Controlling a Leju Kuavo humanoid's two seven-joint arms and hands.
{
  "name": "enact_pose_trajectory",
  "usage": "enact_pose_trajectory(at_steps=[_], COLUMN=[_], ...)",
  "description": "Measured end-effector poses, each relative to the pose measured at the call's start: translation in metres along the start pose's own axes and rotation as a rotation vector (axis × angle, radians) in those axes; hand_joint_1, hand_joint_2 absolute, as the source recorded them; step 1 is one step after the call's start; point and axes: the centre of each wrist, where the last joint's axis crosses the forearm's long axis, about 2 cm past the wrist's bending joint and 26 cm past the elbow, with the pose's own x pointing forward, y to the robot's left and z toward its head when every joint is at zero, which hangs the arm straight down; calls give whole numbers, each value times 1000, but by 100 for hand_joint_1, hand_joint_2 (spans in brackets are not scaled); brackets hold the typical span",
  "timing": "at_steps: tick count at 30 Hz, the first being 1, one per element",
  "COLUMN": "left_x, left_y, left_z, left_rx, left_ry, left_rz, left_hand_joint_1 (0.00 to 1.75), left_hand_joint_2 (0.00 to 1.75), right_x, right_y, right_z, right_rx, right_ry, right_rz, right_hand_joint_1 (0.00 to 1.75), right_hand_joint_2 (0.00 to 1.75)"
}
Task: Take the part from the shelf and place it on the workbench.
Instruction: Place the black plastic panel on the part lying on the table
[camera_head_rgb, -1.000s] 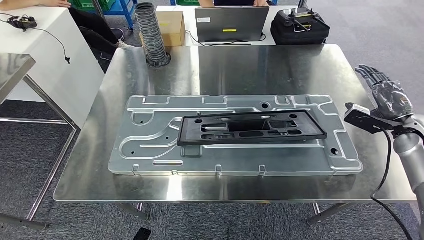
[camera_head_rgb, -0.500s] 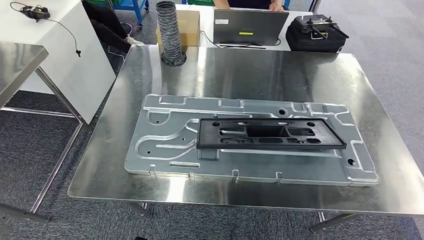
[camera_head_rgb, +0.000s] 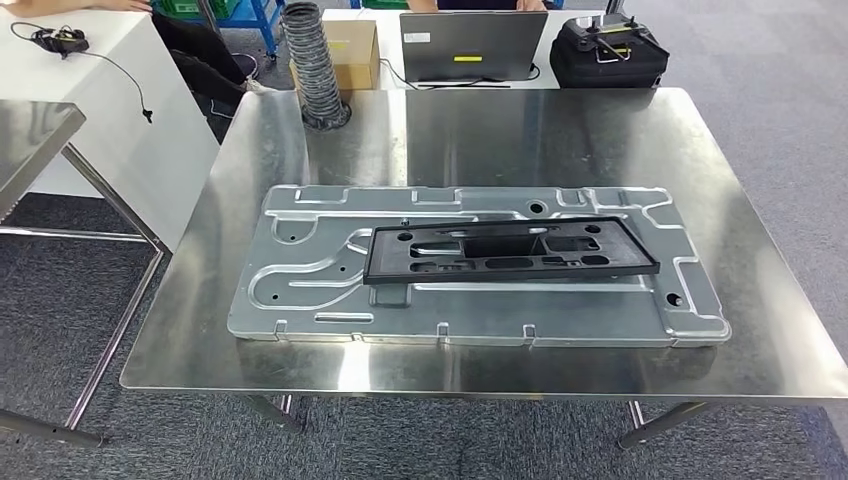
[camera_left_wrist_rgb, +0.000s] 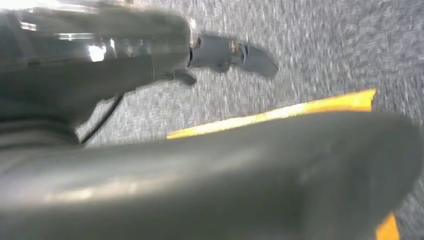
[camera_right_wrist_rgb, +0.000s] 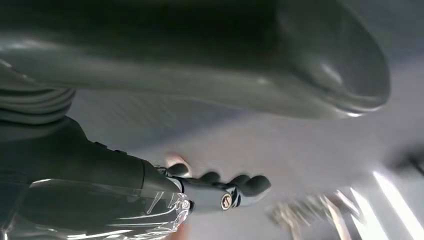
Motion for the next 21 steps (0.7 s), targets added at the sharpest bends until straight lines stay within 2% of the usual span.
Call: enact_pose_trajectory(at_steps=[4,8,14,21], left_x=[8,8,6,6], left_y=[3,3,4,5], left_z=[-3,-3,-3,-3], left_rx=[0,-3,-7,-20], left_ry=[-10,0,6,28], left_rz=[-17,-22,-28,-53], left_hand_joint_1=[0,0,0,0], left_hand_joint_2=[0,0,0,0], right_x=[-30,-46,-51,-46], right_y=[55,95,124,143], right_z=[50,93,127,146], right_rx=[175,346,505,605], right_ry=[243,355,378,381], right_rz=[-18,-3,15,22], right_hand_joint_1=[0,0,0,0], right_hand_joint_2=[0,0,0,0])
